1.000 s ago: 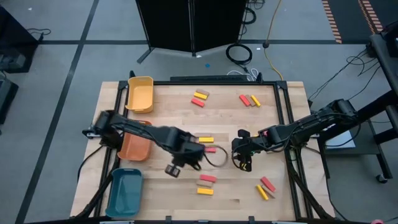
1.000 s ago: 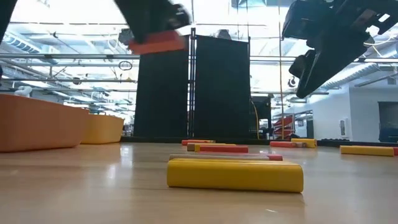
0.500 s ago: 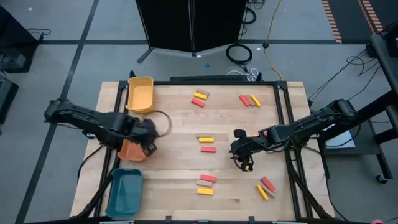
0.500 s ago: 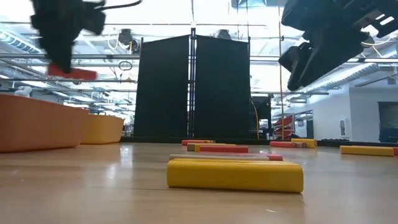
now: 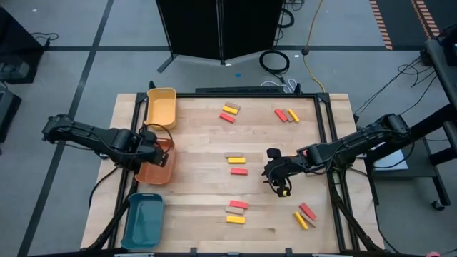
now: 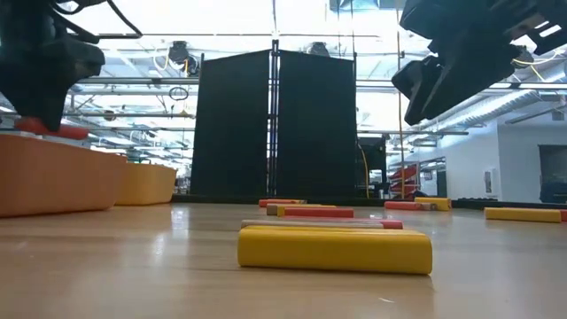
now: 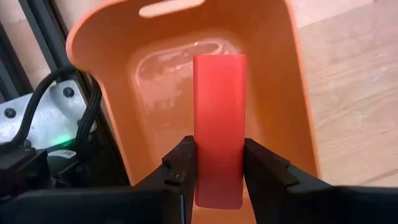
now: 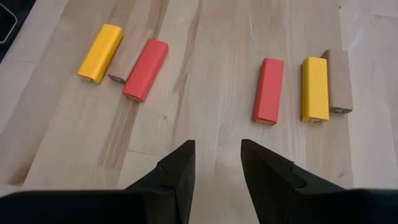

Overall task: Sort blocks
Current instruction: Put the bottom left red block in the orange bin, then put the top left red block in the orange bin, then put the middle left red block in the orange bin

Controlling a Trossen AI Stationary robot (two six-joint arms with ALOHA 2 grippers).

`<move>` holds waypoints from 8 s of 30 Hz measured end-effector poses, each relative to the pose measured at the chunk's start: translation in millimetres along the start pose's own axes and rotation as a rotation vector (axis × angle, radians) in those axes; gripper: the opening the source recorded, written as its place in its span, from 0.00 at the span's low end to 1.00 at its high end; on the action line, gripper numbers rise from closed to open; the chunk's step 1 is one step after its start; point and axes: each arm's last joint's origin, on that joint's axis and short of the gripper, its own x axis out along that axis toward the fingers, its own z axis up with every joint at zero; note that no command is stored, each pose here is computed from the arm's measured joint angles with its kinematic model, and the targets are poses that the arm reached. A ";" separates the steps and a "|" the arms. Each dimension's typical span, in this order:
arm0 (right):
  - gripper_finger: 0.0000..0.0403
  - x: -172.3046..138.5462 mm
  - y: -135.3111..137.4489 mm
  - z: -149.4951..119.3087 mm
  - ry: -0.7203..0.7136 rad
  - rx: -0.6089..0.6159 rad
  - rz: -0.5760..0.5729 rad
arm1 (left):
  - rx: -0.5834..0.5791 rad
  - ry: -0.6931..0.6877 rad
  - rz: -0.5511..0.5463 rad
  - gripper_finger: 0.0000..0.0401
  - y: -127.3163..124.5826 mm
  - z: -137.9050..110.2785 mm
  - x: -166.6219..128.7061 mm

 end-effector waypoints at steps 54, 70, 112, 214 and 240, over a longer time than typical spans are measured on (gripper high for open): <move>0.31 -0.5 -10.1 12.1 -0.130 0.138 -0.102 | 0.854 -0.437 -0.389 0.48 -127.7 74.2 -16.9; 0.31 -0.6 -14.6 -4.3 0.013 0.225 -0.231 | 1.307 -0.360 -0.114 0.48 -169.5 242.1 81.4; 0.31 -0.7 -14.8 -6.2 0.040 0.159 -0.235 | 1.463 -0.015 -0.103 0.34 -171.2 310.9 159.9; 0.31 -7.4 -40.9 37.4 -0.384 0.095 -0.277 | 0.318 0.126 0.138 0.55 -44.1 19.9 6.9; 0.31 -1.2 -23.8 -13.9 0.115 0.365 -0.229 | 1.058 -0.417 -0.552 0.55 -215.0 56.5 56.9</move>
